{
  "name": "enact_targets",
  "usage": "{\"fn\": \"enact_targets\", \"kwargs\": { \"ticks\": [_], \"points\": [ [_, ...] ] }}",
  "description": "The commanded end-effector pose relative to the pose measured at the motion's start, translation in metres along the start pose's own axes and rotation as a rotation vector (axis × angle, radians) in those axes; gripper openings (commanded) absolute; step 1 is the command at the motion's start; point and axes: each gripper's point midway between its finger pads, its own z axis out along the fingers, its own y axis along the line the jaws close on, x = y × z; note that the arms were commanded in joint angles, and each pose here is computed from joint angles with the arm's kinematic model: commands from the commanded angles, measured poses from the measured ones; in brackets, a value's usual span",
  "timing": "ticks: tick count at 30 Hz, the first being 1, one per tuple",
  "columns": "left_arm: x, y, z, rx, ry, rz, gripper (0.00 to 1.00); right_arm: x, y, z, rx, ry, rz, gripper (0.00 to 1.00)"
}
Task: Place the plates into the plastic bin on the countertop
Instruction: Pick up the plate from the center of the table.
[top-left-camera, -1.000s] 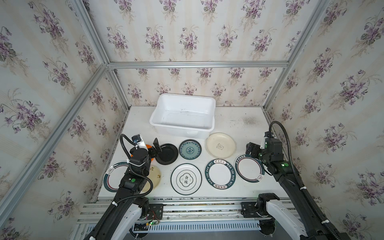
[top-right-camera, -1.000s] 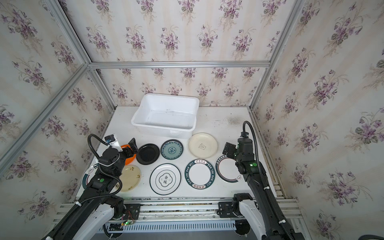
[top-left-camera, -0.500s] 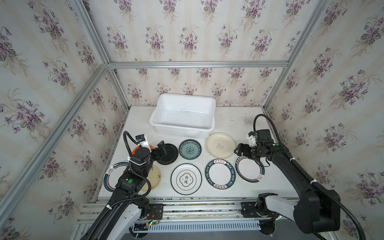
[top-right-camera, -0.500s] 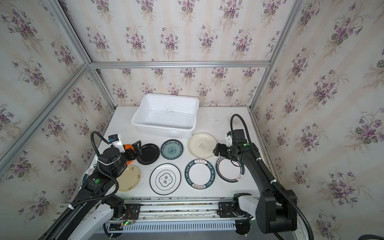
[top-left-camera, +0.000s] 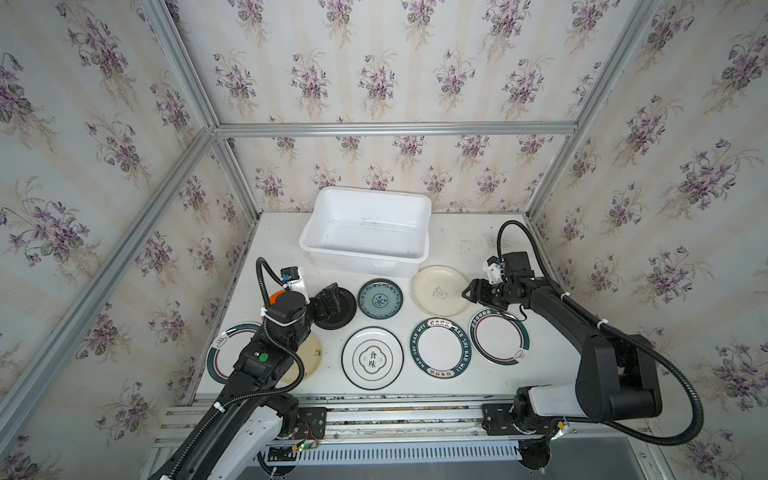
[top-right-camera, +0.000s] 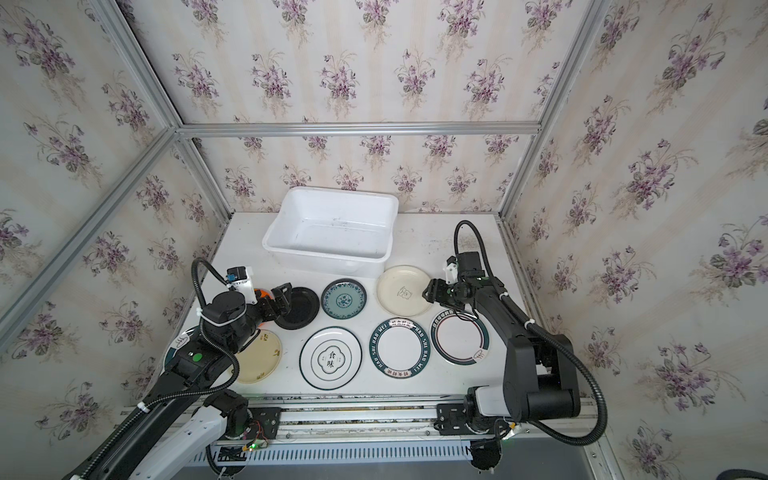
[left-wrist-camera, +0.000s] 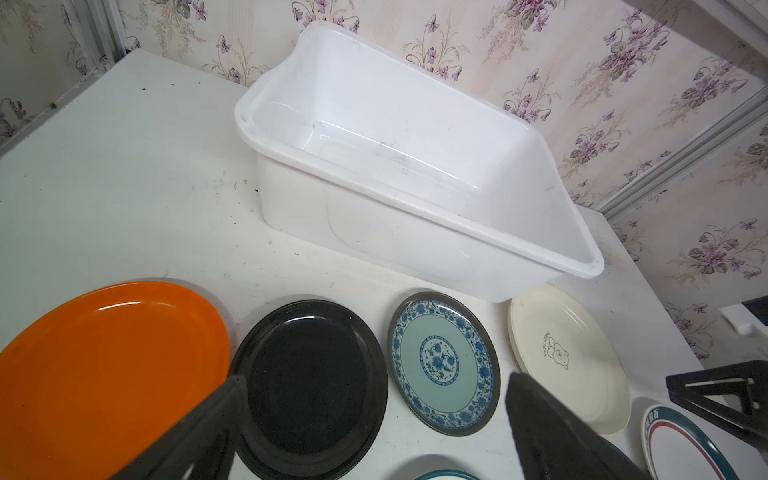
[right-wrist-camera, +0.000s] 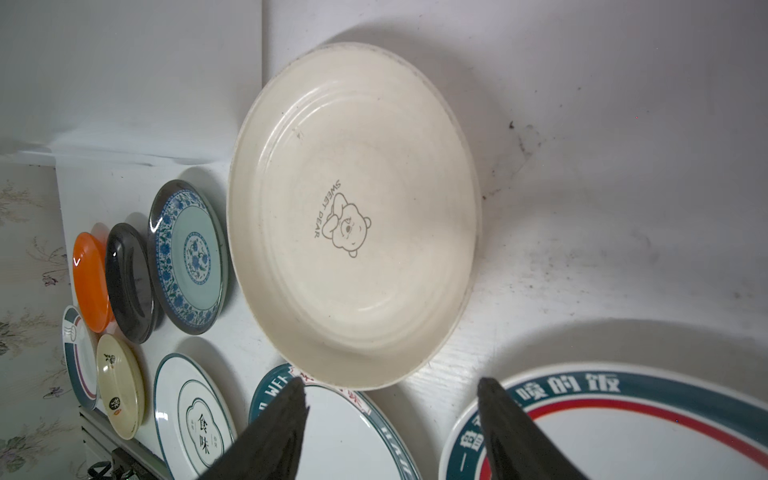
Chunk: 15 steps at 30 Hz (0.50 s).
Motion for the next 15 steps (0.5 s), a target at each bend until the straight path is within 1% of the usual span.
{"fn": "enact_targets", "kwargs": {
  "ticks": [1, 8, 15],
  "points": [
    [-0.005, -0.007, -0.002, 0.026, -0.007, -0.020, 0.99, -0.024, 0.005, 0.003, -0.016, -0.071, -0.017, 0.64],
    [-0.006, -0.009, -0.006, 0.043, -0.017, -0.028, 0.99, -0.030, -0.003, 0.022, -0.005, -0.052, -0.006, 0.53],
    [-0.008, -0.002, -0.006, 0.005, -0.031, -0.025, 0.99, -0.037, -0.005, 0.038, -0.013, -0.040, 0.017, 0.53]
  ]
}}
